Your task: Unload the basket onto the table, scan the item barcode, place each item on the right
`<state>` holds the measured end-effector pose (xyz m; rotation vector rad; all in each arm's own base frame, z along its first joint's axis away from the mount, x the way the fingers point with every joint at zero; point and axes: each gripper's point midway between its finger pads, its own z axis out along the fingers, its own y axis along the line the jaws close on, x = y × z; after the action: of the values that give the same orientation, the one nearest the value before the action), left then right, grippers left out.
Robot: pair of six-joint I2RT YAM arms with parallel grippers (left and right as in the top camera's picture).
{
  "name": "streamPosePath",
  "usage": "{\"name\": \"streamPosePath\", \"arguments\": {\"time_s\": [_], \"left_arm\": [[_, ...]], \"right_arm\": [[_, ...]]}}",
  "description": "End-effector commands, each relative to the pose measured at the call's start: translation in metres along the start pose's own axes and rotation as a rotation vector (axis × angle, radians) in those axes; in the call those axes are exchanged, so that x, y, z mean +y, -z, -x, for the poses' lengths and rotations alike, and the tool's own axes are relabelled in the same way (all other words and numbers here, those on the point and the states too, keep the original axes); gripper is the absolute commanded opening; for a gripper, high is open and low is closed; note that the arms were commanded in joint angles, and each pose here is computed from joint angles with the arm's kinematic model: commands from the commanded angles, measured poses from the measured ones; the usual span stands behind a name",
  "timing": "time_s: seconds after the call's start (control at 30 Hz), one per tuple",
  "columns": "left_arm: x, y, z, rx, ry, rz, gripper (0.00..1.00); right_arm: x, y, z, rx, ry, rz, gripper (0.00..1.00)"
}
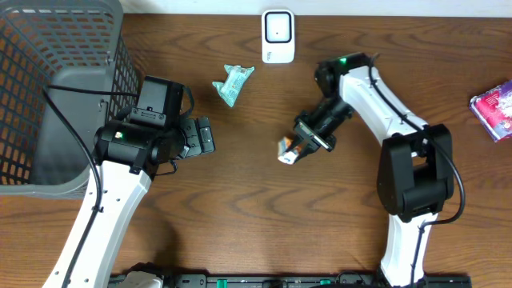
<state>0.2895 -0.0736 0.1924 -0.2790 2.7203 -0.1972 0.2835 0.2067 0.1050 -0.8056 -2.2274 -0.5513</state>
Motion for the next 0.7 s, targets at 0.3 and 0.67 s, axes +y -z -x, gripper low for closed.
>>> {"name": "streamPosePath", "arguments": {"time_s": [0.3,0.67], "left_arm": [[0.001,-0.001,0.0,0.002,-0.009,0.007,0.98],[0.001,-0.001,0.0,0.002,-0.009,0.008,0.98]], "right_arm": [[-0.002,0.01,0.035,-0.289,-0.445,-0.016,0.11],[0.136,0.002,0.04,-0.457,0.217,0.322,0.68]]}}
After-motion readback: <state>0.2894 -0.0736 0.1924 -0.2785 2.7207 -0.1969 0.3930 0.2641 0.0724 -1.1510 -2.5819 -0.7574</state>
